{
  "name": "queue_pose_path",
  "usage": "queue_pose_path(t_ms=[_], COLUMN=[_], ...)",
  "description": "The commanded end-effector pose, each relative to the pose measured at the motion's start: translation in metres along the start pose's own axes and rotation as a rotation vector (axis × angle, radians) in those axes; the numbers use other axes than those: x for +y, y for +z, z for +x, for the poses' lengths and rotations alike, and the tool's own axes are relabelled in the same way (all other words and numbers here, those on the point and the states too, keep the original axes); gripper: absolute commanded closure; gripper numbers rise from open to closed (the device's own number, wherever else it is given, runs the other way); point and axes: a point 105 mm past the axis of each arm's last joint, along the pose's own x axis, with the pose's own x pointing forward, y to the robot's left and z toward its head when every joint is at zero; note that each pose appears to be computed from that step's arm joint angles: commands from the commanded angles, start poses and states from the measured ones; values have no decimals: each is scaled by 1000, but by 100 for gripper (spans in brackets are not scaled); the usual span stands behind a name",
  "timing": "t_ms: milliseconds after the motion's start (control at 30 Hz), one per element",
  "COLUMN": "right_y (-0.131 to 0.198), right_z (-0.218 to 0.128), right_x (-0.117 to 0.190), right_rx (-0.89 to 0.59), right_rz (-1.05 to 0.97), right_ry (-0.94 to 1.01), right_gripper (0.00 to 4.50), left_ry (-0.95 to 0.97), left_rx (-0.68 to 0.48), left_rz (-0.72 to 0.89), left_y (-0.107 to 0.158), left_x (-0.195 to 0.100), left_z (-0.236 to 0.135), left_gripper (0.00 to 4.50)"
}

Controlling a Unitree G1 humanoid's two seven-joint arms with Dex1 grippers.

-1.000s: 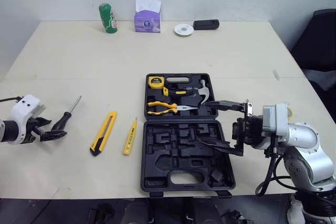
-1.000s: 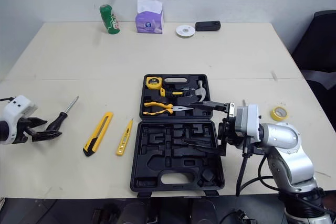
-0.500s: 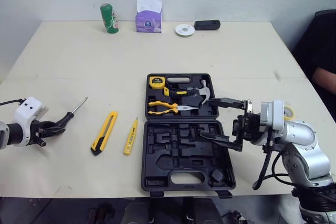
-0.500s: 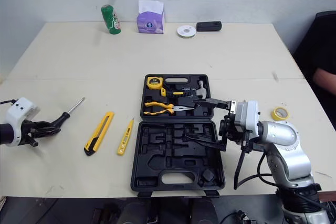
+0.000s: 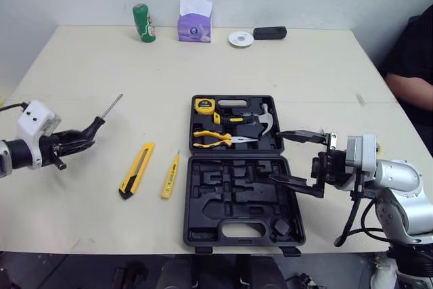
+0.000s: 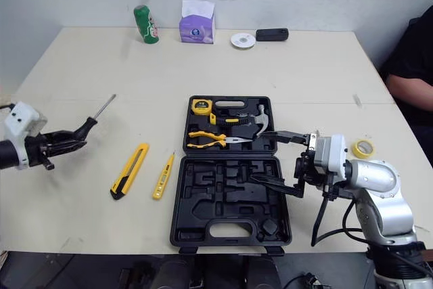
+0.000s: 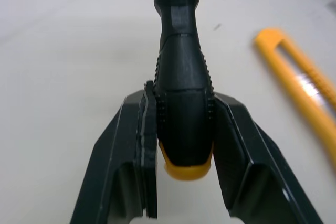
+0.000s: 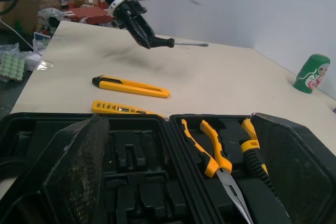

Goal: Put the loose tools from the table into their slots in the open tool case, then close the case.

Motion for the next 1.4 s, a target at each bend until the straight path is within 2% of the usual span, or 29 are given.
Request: queue_pose_path(t_ms=[33,167,400,633,767,933,1200,1333,1400], right_y=[7,2,5,8,9,8,-1,-4,-5], right_z=[-12,-20,-26,-33,-41,-45,-53,-54,-53], right_x=[-2,-3,-8,-12,-15,-11,1,5,8], right_rx=[23,90,111,169,215,227,243,242,235], right_rz=[-33,-82,-94,-100,-107,-94,-75,-65,-62], right_ry=[-11,-21,-97,-142,-191,-226,-266,-283,-292], right_gripper=[0,0,0,0,0,0,0,0,0], left_ry=[-78,-209,-476,-635,-748,-777,-742,-758,-731], left_rx=[-103,-137,-172,-165,-165,-36,78,172,177], left_rz=[120,207,351,485,511,537,586,634,652], left_y=[37,65,99,122,126,119,110,98,99], left_x=[-17,-47,-105,-134,-159,-173,-181,-191,-195], left_z=[2,15,44,70,81,98,121,128,133], left_gripper=[349,349,349,349,349,349,349,349,349])
